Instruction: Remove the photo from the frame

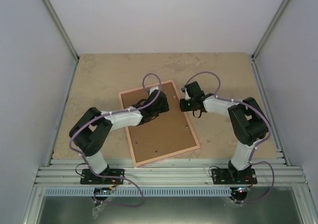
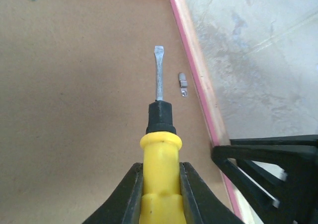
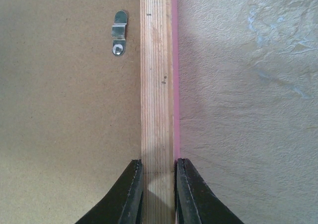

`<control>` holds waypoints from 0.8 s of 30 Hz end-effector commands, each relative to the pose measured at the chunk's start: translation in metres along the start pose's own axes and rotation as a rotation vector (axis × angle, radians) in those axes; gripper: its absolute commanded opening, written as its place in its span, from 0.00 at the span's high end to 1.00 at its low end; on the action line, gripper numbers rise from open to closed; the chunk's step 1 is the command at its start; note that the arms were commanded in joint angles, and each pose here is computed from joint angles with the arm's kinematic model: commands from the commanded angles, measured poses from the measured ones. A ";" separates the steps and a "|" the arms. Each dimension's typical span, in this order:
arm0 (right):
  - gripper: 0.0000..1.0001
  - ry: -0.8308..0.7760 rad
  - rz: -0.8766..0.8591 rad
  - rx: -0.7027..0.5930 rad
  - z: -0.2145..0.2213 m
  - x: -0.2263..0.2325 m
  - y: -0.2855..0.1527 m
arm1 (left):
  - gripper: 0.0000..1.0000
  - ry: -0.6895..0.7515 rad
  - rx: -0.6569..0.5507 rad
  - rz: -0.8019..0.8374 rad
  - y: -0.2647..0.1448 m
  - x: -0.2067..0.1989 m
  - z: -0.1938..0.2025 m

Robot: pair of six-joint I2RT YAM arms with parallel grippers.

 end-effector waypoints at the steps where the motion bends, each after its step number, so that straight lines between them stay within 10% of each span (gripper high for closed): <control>1: 0.93 0.053 0.046 0.076 0.022 -0.010 0.000 | 1.00 0.000 -0.038 0.036 -0.024 0.000 -0.011; 24: 0.83 0.419 0.231 0.044 0.050 -0.100 -0.035 | 1.00 -0.035 -0.173 -0.017 -0.111 0.075 -0.028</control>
Point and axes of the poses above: each gripper's point midway between its finger pads, its own y axis out along the fingers, its own x axis along the line the jaws close on, z = x × y, the point moved 7 cm from there along -y, back along the fingers, and after that the axes turned 3 degrees about -y, right-handed, at the moved point
